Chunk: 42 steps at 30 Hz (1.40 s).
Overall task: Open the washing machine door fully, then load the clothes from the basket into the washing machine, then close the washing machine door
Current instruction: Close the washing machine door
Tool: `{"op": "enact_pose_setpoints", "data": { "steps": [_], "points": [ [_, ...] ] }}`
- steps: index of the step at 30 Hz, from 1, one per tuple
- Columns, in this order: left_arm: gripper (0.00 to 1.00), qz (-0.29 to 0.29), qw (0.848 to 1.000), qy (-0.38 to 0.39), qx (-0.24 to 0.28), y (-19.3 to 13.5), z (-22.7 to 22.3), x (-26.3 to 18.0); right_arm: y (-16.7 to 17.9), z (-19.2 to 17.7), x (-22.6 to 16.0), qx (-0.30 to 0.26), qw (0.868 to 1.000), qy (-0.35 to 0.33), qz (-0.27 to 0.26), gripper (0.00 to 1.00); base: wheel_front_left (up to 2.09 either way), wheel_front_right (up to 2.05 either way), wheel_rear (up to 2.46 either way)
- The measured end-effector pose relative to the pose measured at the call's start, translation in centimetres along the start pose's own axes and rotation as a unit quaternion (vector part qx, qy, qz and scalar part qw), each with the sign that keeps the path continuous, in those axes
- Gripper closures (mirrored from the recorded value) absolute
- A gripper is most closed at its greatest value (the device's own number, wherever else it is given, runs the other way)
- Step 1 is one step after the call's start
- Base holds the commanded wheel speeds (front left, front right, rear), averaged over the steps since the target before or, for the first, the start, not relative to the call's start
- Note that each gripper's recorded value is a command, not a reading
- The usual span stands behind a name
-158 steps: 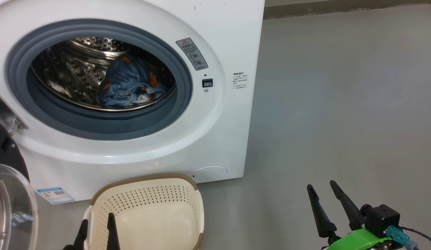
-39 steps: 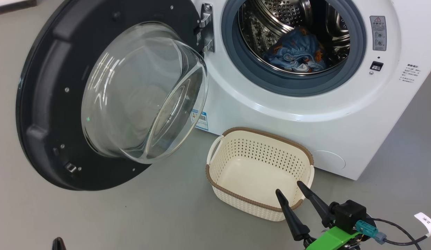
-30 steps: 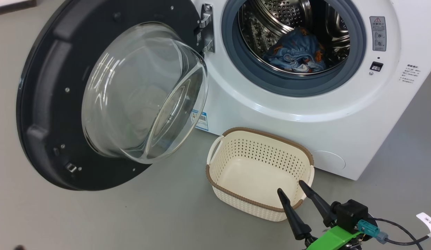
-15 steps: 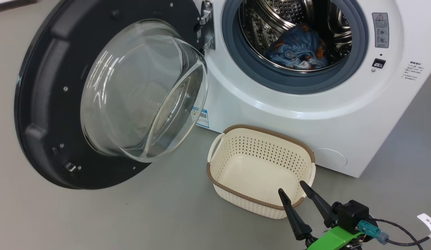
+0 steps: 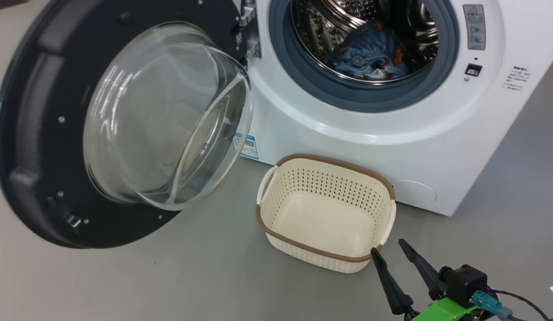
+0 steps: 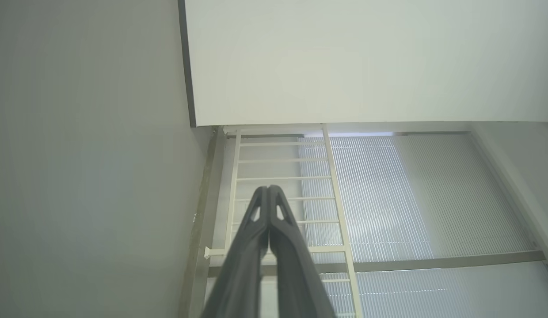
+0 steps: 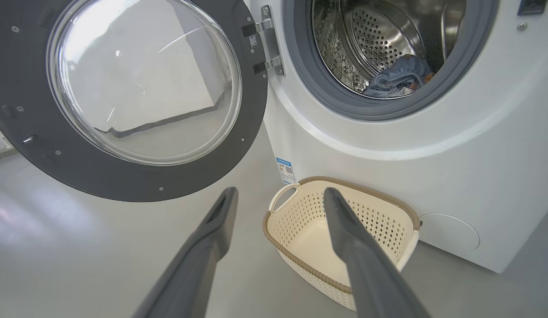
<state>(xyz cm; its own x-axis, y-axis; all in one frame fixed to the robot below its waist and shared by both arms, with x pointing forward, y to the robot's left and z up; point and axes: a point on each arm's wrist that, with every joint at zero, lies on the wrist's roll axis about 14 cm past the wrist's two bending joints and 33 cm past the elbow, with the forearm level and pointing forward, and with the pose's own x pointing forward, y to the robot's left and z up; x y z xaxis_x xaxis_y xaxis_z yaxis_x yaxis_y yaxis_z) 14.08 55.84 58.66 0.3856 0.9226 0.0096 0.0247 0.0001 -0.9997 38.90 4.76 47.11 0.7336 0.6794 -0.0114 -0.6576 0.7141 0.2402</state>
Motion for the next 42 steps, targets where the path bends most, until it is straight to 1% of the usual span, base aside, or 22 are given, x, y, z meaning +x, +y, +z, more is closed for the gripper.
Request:
{"op": "enact_pose_setpoints", "data": {
  "steps": [4,11,21,28,30,35,38,42],
  "points": [
    [1.00,-0.002,1.000,0.024,-0.006,0.2,-2.1,0.7,-1.3,-0.5,-0.4,-0.002,1.000,0.006,-0.011,0.00,0.00,0.00,0.00],
    [1.00,0.007,0.995,0.100,0.018,1.6,-6.8,1.1,-3.4,-1.1,-1.3,-0.008,0.999,0.017,-0.031,0.00,0.00,0.00,0.00],
    [1.00,0.027,0.987,0.157,0.013,3.9,-10.3,1.1,-5.4,-2.0,-2.1,-0.014,0.998,0.030,-0.048,0.00,0.00,0.00,0.00],
    [1.00,0.035,0.972,0.231,0.012,4.7,-13.7,0.3,-5.4,-1.7,-2.4,-0.021,0.998,0.030,-0.046,0.00,0.00,0.00,0.00],
    [1.00,0.038,0.965,0.260,0.013,5.0,-14.7,-0.2,-5.4,-1.5,-2.4,-0.023,0.998,0.027,-0.046,0.00,0.00,0.00,0.00],
    [1.00,0.035,0.957,0.288,0.003,4.9,-15.5,-0.6,-5.3,-1.2,-2.6,-0.026,0.998,0.024,-0.048,0.00,0.00,0.00,0.00],
    [1.00,0.026,0.945,0.327,-0.007,4.3,-16.7,-1.4,-5.2,-1.0,-2.6,-0.027,0.998,0.022,-0.047,0.00,0.00,0.00,0.00],
    [1.00,-0.003,0.928,0.372,-0.021,2.6,-18.0,-2.3,-5.0,-0.9,-2.6,-0.026,0.998,0.021,-0.046,0.00,0.00,0.00,0.00]
  ]
}}
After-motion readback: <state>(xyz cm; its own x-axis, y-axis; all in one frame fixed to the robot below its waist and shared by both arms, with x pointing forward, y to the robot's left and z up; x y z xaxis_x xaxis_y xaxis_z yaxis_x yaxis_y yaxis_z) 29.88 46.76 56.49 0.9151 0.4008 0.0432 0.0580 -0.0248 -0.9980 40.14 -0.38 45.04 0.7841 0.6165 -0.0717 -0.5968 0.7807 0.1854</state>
